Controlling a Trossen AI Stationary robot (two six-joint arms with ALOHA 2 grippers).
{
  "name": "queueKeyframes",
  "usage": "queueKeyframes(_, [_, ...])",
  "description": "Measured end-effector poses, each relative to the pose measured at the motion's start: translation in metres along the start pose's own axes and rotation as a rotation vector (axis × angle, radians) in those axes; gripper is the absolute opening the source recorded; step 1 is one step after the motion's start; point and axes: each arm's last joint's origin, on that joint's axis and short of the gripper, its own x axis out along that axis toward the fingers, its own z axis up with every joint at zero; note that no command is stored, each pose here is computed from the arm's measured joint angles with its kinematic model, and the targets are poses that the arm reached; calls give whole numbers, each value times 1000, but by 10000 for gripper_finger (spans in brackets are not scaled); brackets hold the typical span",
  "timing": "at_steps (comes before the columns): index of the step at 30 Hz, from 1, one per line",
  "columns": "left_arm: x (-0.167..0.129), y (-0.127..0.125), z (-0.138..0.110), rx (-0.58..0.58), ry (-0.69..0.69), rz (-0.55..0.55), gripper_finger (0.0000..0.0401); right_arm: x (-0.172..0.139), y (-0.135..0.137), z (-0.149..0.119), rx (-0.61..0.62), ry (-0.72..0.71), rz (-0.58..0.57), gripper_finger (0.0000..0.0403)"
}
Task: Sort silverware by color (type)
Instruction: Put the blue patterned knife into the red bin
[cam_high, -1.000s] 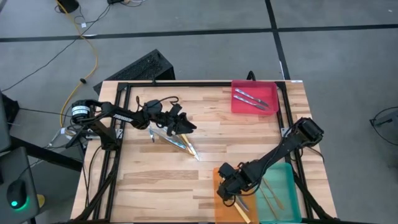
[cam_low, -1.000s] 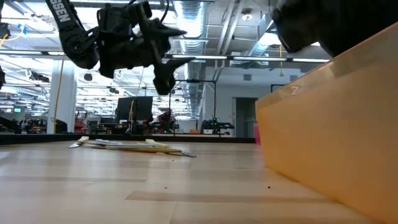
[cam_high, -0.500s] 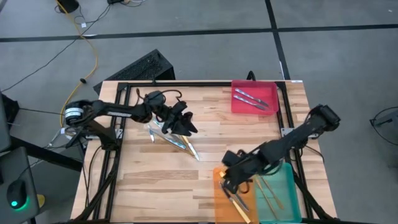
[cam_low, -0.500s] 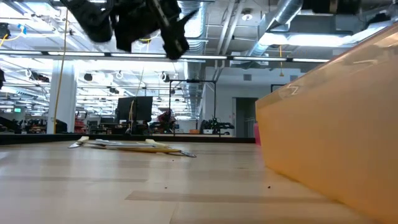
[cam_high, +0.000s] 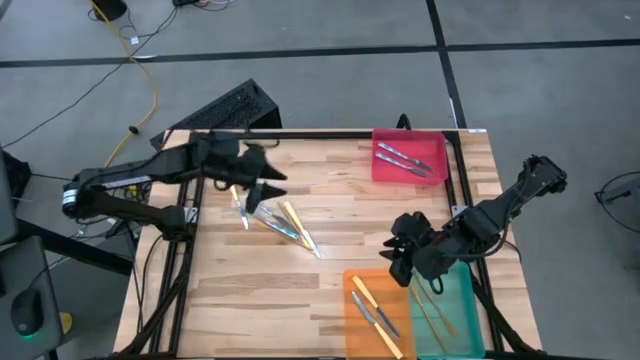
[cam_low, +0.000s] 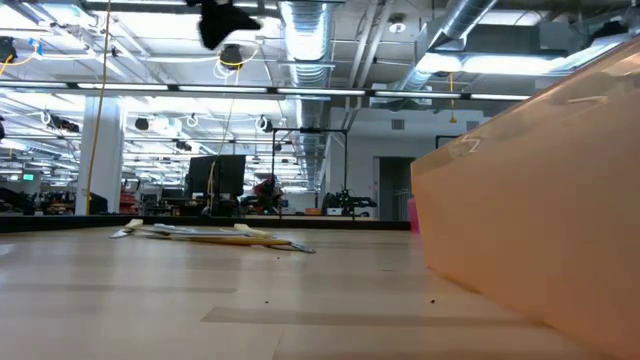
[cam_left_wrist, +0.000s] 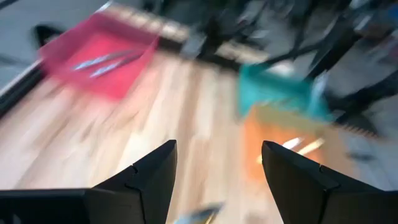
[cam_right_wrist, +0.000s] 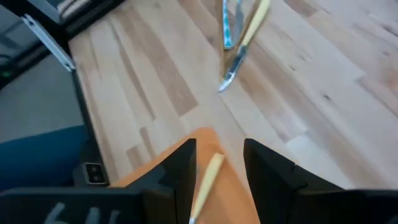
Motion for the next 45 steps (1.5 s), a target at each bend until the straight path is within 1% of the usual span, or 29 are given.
queueKeyframes(5, [-11,-13,-34,62,71,116,217,5,-3,-6,-40,20,-63,156])
queueKeyframes(8, [-13,-15,-58,72,50,165,217,12,-4,-9,-61,22,-87,156])
queueKeyframes(11, [-10,-11,-87,54,38,185,217,16,-6,-12,-65,24,-93,156])
queueKeyframes(14, [-3,0,-113,18,33,271,217,20,-9,-14,-77,35,-118,156])
queueKeyframes(16, [3,8,-126,10,40,323,217,21,-10,-11,-82,31,-119,156])
queueKeyframes(19, [9,18,-137,50,82,358,217,23,-11,-7,-96,20,-120,156])
queueKeyframes(25, [26,38,-142,119,202,372,217,28,-13,4,-126,-5,-109,156])
queueKeyframes(31, [47,60,-153,147,380,430,217,30,-16,9,-151,-15,-111,156])
queueKeyframes(34, [57,68,-160,207,462,437,217,31,-17,10,-157,-14,-115,156])
queueKeyframes(41, [76,81,-168,322,543,415,217,32,-17,11,-169,-13,-119,156])
queueKeyframes(43, [80,82,-171,359,574,397,217,32,-17,11,-169,-13,-120,156])
queueKeyframes(45, [83,83,-174,371,592,362,217,32,-18,11,-169,-12,-120,156])
